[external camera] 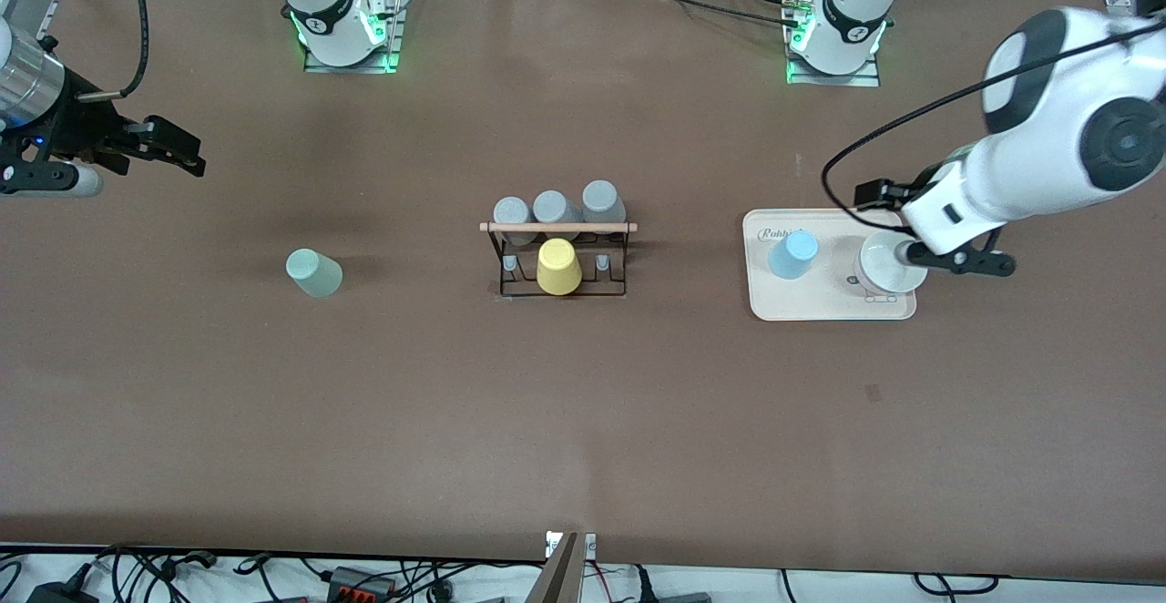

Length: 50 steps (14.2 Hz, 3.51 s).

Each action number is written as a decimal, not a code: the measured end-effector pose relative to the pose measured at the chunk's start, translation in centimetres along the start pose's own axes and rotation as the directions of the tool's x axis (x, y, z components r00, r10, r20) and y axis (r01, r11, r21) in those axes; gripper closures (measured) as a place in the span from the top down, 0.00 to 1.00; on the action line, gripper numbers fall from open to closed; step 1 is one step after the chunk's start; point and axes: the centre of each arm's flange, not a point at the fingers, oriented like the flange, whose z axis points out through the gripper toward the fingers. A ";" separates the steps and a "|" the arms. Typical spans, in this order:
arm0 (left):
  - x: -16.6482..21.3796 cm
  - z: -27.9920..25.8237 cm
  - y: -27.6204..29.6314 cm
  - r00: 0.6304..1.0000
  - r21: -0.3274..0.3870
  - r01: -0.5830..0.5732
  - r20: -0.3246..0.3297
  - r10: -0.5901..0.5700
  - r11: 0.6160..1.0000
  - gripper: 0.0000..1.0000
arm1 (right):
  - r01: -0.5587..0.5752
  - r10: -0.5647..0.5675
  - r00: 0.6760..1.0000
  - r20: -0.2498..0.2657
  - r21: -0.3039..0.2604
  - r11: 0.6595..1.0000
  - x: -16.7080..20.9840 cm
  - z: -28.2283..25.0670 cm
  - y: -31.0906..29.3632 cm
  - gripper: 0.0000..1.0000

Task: Hang scattered cups on rack with three cups
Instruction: 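Reach the left gripper down to the light blue cup and grasp it, then carry the light blue cup with the left gripper to the rack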

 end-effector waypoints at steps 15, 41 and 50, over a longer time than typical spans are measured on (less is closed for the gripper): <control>-1.0 17.5 2.4 0.977 0.002 -0.048 -0.206 0.047 0.999 1.00 | -0.012 0.012 1.000 0.004 0.000 1.000 0.2 0.2 0.7 1.00; -1.1 22.0 1.9 0.932 -0.001 -0.065 -0.359 0.060 0.998 0.70 | -0.017 0.017 1.000 0.022 0.000 1.000 0.3 0.8 0.9 1.00; 1.3 -3.0 4.8 0.968 0.019 -0.088 -0.234 0.090 0.996 0.70 | -0.018 0.018 1.000 0.023 0.000 1.000 0.3 0.8 0.9 1.00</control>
